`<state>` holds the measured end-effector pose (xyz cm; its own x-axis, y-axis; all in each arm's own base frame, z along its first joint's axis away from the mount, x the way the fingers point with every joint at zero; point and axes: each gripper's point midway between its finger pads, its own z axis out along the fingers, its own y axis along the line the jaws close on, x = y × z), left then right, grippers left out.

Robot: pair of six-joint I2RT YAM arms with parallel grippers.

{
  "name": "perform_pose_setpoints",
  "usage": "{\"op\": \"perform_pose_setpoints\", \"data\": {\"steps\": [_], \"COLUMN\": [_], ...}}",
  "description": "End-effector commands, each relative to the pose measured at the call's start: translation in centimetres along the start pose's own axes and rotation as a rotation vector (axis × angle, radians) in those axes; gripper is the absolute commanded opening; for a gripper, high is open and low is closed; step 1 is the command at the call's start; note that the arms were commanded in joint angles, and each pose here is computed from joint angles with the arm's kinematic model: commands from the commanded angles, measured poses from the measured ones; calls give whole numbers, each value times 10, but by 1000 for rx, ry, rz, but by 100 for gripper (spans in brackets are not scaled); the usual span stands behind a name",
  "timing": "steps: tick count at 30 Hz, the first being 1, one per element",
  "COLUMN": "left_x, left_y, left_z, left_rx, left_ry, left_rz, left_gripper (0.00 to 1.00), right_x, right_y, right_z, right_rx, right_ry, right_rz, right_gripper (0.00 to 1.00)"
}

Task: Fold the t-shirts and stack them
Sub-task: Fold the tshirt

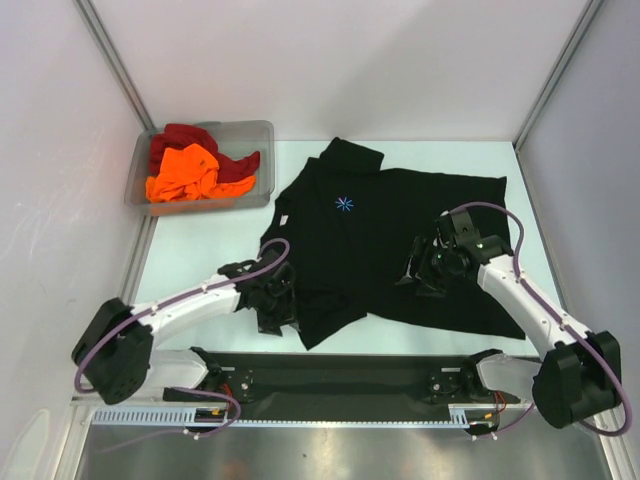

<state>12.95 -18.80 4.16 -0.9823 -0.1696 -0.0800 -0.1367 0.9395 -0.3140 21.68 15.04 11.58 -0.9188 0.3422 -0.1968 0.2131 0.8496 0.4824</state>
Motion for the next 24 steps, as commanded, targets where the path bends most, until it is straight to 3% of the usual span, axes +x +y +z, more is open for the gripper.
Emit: {"op": "perform_pose_setpoints", "data": {"steps": [1, 8, 13, 24], "left_x": [-2, -12, -29, -23], "left_y": [-17, -11, 0, 0], "left_z": [6, 24, 25, 46], "left_rx": [-13, -95, -155, -171], "left_ry": [-2, -28, -121, -60], "left_rz": [-110, -150, -131, -140], "left_gripper": [56, 54, 51, 48], "right_x": [12, 28, 36, 33], "right_y": [-19, -37, -44, -50], "right_z": [-9, -26, -29, -32], "right_rx": [56, 59, 47, 55], "right_ry": [7, -31, -37, -41], "right_rz": [-11, 17, 45, 58], "right_gripper": [65, 66, 66, 66]}}
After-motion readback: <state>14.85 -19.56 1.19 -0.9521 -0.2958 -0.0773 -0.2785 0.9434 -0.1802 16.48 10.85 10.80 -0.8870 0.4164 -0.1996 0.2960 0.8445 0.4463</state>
